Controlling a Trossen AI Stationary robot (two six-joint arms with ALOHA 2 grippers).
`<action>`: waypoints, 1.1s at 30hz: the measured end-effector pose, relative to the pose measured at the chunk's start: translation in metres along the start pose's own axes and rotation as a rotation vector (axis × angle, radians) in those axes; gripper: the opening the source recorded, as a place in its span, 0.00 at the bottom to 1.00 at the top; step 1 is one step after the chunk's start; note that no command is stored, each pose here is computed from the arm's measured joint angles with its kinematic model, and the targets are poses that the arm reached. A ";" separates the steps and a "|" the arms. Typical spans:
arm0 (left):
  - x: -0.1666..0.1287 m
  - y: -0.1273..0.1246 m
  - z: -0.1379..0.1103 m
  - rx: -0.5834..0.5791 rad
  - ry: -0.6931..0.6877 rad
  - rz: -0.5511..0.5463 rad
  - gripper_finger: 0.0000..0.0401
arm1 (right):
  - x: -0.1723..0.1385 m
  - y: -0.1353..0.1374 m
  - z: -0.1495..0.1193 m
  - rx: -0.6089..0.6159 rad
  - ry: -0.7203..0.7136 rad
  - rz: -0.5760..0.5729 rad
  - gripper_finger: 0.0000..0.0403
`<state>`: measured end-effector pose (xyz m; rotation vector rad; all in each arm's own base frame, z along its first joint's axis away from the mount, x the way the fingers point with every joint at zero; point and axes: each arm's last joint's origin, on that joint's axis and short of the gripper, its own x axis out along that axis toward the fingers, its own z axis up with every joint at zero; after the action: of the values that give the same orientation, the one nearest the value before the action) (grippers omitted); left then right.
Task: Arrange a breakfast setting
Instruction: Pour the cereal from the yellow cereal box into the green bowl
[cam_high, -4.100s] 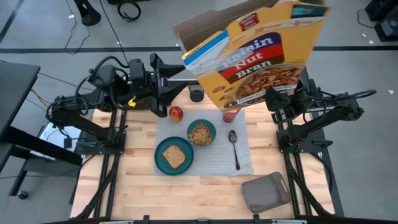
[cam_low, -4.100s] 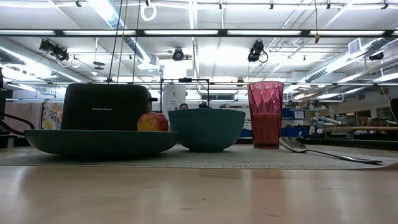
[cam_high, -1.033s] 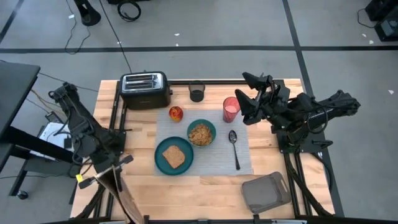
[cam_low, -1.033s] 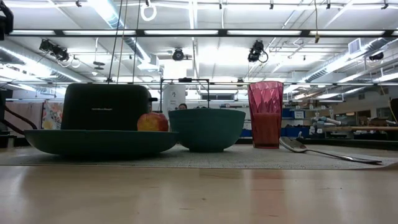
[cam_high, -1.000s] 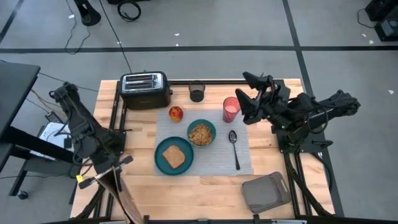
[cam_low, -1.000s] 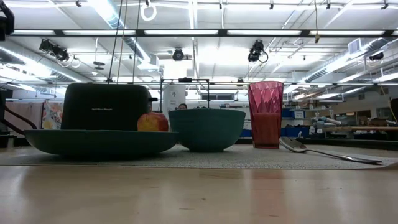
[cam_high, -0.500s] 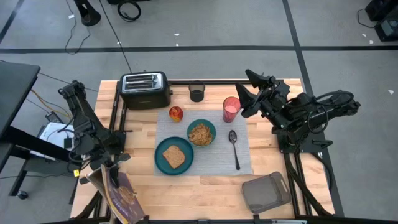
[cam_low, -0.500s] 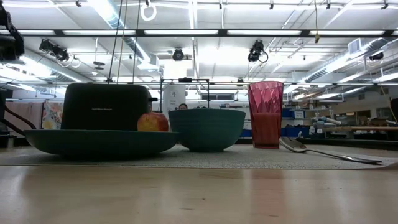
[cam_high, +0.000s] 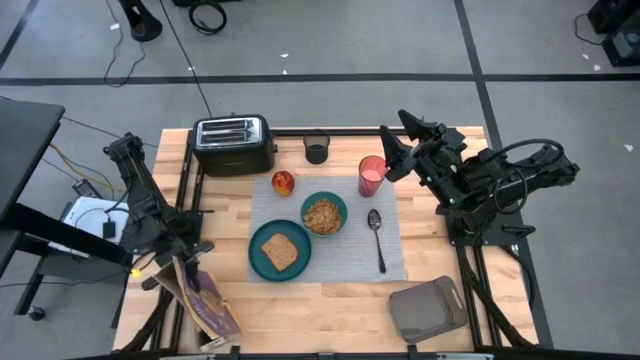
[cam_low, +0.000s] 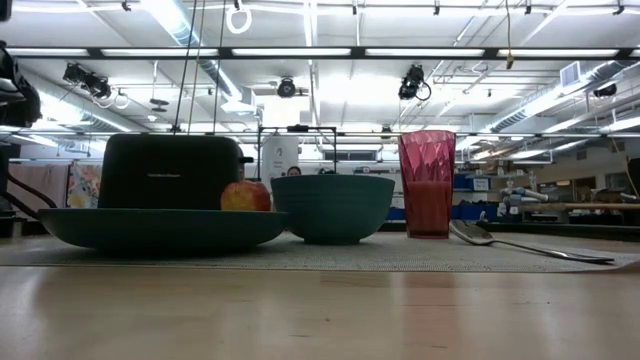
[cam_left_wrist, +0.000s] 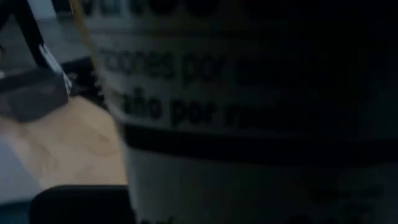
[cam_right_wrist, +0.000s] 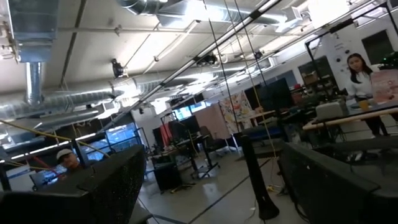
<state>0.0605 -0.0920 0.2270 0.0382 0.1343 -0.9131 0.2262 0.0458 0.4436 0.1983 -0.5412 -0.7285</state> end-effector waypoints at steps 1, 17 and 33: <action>-0.001 0.000 -0.002 -0.001 0.021 0.001 0.13 | 0.000 0.000 0.000 0.000 0.001 -0.005 0.93; -0.001 0.001 -0.008 -0.080 0.080 0.027 0.18 | 0.001 0.000 -0.002 -0.005 0.013 -0.022 0.93; -0.002 0.004 -0.009 0.035 0.084 0.099 0.41 | 0.001 0.000 -0.002 -0.004 0.012 -0.019 0.93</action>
<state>0.0616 -0.0879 0.2184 0.1153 0.1928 -0.8149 0.2275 0.0452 0.4422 0.2043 -0.5275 -0.7462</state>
